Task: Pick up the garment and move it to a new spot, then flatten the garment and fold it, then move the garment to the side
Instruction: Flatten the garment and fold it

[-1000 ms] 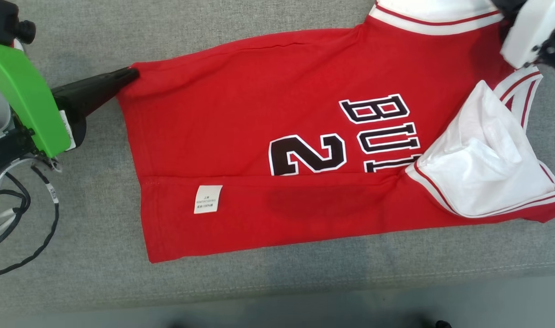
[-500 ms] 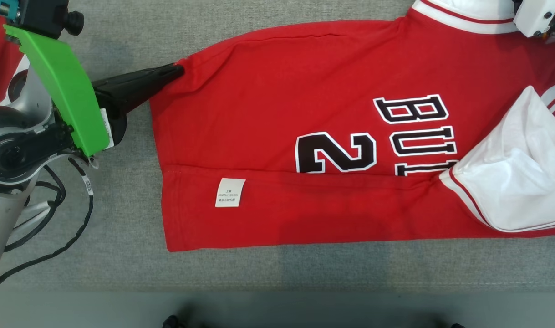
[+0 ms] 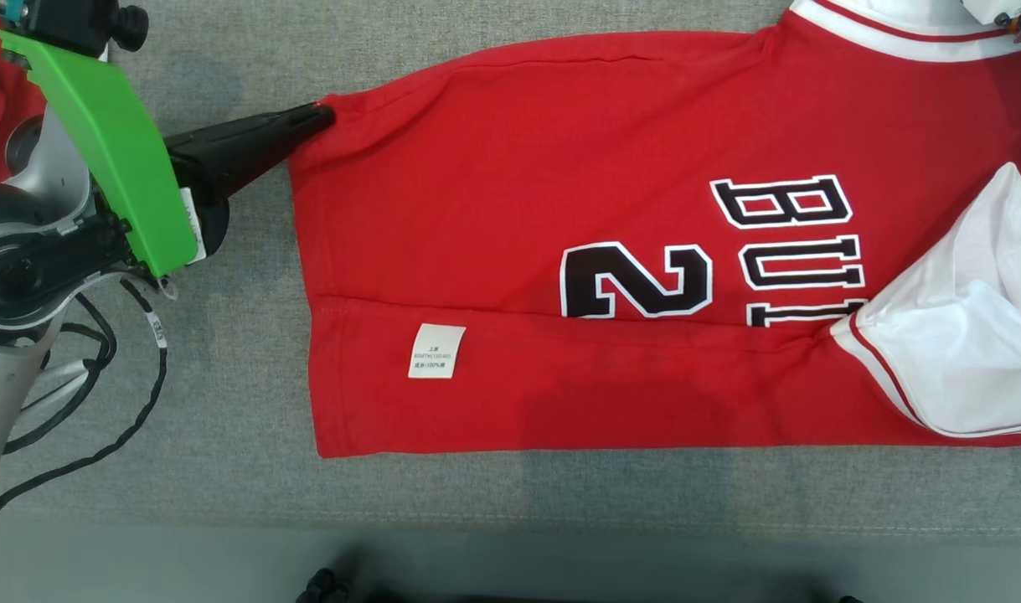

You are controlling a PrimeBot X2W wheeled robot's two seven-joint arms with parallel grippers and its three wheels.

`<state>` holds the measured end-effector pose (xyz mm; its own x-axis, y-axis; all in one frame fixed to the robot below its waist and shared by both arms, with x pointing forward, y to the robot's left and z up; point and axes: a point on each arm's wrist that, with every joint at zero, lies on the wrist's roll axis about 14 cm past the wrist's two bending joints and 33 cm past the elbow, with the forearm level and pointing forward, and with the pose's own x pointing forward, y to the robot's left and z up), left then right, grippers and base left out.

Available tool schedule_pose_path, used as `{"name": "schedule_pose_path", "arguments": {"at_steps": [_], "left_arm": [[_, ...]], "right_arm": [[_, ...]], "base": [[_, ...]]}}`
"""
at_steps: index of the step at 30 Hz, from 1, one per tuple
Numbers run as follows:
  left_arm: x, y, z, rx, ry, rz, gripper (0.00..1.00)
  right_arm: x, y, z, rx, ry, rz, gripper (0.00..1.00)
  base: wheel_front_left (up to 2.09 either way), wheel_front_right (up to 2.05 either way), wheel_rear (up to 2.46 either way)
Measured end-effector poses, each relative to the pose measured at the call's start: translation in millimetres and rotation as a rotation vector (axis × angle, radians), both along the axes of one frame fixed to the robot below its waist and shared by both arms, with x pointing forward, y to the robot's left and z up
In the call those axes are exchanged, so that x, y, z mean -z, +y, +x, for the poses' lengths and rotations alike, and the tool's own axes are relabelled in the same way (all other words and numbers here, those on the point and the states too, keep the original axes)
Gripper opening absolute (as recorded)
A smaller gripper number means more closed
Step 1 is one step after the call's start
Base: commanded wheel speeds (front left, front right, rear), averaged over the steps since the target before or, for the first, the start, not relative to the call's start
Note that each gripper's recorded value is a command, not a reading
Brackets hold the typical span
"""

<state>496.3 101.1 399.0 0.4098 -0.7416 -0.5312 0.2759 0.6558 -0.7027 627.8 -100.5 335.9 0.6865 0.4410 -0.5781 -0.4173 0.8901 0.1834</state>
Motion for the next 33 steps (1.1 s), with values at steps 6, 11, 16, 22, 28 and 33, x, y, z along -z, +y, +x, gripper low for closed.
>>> {"name": "schedule_pose_path", "arguments": {"at_steps": [6,11,16,22,28,33], "left_arm": [[2,-1,0,-0.001,0.006,-0.002,0.0],[9,4,3,-0.009,0.002,0.026,0.0],[11,15,13,-0.043,-0.027,0.059,0.0],[6,16,25,-0.078,-0.069,0.048,0.0],[3,8,22,-0.078,-0.081,0.024,0.0],[-3,4,18,-0.088,-0.101,0.012,0.0]], "right_arm": [[3,-4,4,0.015,0.005,-0.009,0.17],[-1,1,6,0.008,-0.016,0.008,0.0],[-19,1,11,0.02,-0.092,0.06,0.0],[-45,-9,13,0.032,-0.178,0.088,0.0],[-56,-25,2,0.049,-0.227,0.091,0.0],[-76,-22,-7,0.038,-0.296,0.132,0.0]], "base": [[0.0,0.0,0.0],[0.0,0.0,0.0],[0.0,0.0,0.0],[0.0,0.0,0.0],[0.0,0.0,0.0],[0.0,0.0,0.0]]}}
